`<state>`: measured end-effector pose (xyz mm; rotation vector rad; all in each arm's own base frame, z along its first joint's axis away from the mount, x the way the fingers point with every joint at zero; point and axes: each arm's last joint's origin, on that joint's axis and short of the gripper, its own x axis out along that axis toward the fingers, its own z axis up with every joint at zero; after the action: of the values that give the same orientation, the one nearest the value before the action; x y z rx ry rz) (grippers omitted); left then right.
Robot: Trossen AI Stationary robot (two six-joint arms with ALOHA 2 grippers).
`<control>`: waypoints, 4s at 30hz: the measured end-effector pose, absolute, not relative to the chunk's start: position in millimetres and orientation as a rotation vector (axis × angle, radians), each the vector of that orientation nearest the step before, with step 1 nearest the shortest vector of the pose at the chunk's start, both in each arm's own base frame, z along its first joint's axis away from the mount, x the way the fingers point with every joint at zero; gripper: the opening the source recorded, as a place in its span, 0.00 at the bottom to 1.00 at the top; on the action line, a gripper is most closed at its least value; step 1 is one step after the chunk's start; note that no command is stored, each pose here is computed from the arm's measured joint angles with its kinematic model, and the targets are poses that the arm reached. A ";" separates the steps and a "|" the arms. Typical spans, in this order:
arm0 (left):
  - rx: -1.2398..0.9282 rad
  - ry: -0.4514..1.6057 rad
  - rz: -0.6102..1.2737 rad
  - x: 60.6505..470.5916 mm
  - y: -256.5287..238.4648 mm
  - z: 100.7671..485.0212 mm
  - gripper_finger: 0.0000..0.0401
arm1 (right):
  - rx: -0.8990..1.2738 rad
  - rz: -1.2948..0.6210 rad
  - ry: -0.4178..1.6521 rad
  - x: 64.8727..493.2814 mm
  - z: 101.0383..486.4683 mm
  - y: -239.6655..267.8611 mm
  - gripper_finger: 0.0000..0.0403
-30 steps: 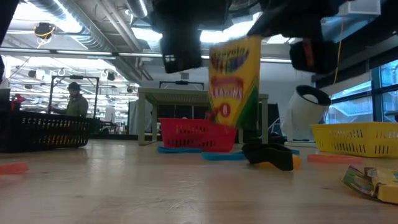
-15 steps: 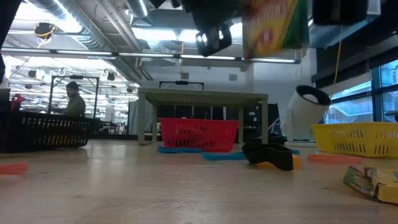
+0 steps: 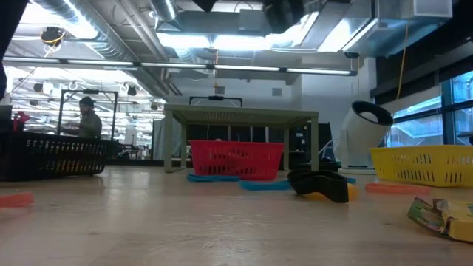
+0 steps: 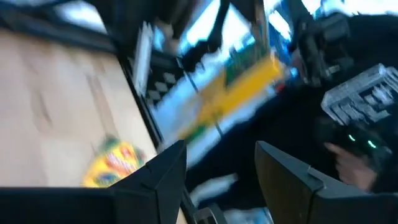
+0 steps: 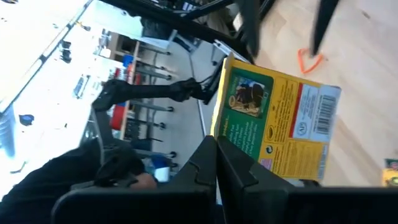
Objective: Pick & Place Office Desk Supplies
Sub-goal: Put the yellow crayon box into the black bin
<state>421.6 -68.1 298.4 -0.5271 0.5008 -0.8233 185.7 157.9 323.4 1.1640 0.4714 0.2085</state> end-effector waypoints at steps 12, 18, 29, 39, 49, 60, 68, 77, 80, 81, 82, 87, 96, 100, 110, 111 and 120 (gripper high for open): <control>-0.263 0.183 -0.742 430.1 -46.6 316.8 0.47 | 1.122 0.183 0.308 183.9 351.9 156.4 0.00; -0.261 0.177 -0.841 427.9 -52.1 318.7 0.47 | 1.100 0.194 0.282 182.6 365.9 154.9 0.00; -0.383 0.243 -0.899 427.2 -41.0 318.8 0.47 | 1.150 0.267 0.308 179.7 370.4 159.1 0.00; -0.375 0.172 -0.932 427.0 -43.1 327.1 0.47 | 1.142 0.232 0.283 180.6 370.2 157.5 0.00; -0.384 0.168 -0.950 425.9 -55.9 328.3 0.47 | 1.122 0.211 0.266 185.4 370.1 152.0 0.00; -0.385 0.089 -0.941 424.7 -66.2 336.3 0.46 | 1.097 0.161 0.241 200.2 367.8 137.8 0.00; -0.381 0.096 -0.963 424.2 -66.4 336.2 0.26 | 1.082 0.199 0.182 205.8 374.6 130.5 0.00; -0.378 0.098 -0.979 423.8 -66.9 336.2 0.04 | 1.063 0.197 0.184 206.4 374.1 129.7 0.00; -0.434 0.132 -0.976 423.7 -68.9 335.8 0.04 | 1.055 0.193 0.177 206.5 374.3 129.5 0.03; -0.465 0.152 -0.968 423.9 -68.8 335.3 0.04 | 1.052 0.183 0.169 206.5 374.4 129.2 0.06; -0.499 0.168 -0.960 424.1 -68.7 335.2 0.04 | 1.042 0.174 0.160 206.6 374.5 128.9 0.08; -0.682 0.204 -0.840 418.5 -70.8 346.2 0.04 | 0.985 0.116 0.095 205.5 378.0 125.3 0.26; -0.661 0.472 -0.431 362.7 -66.8 369.5 0.04 | 0.968 -0.016 0.014 194.7 386.3 104.1 0.49; -0.621 0.675 -0.121 313.4 -63.6 374.3 0.04 | 0.949 -0.019 0.032 193.8 385.1 102.2 0.50; -0.655 0.858 0.415 232.4 -68.6 342.7 0.04 | 0.930 -0.017 0.030 193.7 385.9 99.2 0.50; -0.684 0.856 0.426 228.7 -69.5 331.9 0.04 | 0.932 -0.016 0.027 193.5 386.5 98.8 0.51; -0.985 0.807 0.545 174.4 -64.5 243.9 0.04 | 0.944 0.021 0.038 191.4 388.1 98.8 0.51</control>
<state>174.4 -64.5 243.9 -0.9850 0.8067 0.5449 191.4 98.8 388.1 0.9437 0.0380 0.0212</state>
